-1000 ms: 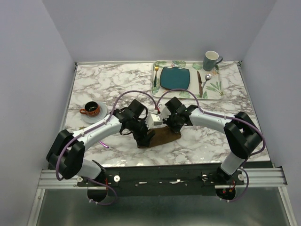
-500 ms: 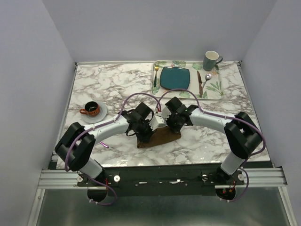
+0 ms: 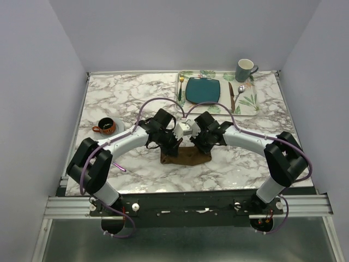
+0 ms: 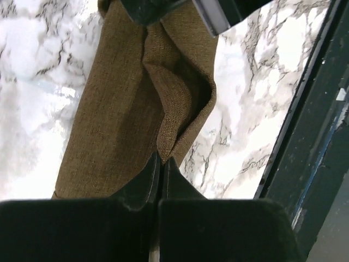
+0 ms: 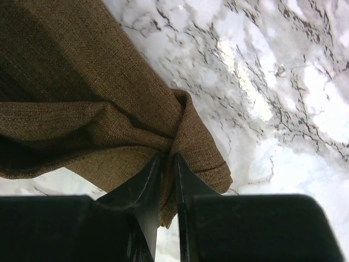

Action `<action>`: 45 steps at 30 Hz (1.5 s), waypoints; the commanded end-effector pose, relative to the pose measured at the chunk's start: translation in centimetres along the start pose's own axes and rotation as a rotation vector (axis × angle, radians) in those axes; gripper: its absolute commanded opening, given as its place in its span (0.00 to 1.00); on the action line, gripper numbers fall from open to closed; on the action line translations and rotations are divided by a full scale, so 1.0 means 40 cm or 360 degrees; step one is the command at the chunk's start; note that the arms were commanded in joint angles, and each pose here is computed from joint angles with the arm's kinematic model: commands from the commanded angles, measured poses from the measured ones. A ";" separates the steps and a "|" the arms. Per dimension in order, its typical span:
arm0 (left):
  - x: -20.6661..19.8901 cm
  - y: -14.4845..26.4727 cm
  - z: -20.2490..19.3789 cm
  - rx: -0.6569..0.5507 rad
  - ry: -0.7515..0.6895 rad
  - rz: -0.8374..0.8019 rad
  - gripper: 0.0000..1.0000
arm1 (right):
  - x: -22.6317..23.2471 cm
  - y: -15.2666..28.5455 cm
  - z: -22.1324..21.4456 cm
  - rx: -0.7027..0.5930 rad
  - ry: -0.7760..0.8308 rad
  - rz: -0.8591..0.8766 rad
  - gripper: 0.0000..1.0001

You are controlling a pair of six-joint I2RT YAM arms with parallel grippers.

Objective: Fold the napkin into a case and place the utensils inside
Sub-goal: Stuff the top corner of the smaller-rectangle-folded napkin into the folded napkin.

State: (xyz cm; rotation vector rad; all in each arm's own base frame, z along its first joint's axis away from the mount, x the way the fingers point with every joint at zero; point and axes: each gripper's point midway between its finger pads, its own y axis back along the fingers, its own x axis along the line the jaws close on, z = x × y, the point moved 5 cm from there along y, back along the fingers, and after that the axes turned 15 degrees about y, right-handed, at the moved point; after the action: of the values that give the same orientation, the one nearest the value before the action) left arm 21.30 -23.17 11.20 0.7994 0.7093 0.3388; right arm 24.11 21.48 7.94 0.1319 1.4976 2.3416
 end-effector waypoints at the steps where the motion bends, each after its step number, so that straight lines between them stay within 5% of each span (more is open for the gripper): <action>1: 0.047 -0.010 0.041 -0.0040 0.0199 -0.0106 0.00 | 0.026 0.014 0.000 -0.0025 0.0055 0.0092 0.26; 15: 0.132 -0.038 0.016 0.0112 0.0418 -0.0179 0.00 | -0.016 0.082 0.028 -0.0083 -0.0010 0.0094 0.36; 23: 0.141 -0.037 -0.001 0.0163 0.0431 -0.0174 0.00 | -0.036 0.082 0.020 -0.0056 -0.0045 0.0063 0.32; 45: 0.120 -0.026 -0.007 0.0018 0.0360 -0.0109 0.00 | -0.043 0.031 -0.032 0.0004 -0.0160 0.0031 0.31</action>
State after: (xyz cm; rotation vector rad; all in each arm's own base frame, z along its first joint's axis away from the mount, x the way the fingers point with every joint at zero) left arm 24.60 -20.93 7.81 0.7602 0.9486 0.3522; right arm 25.38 19.01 8.60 0.2646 1.4745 2.2578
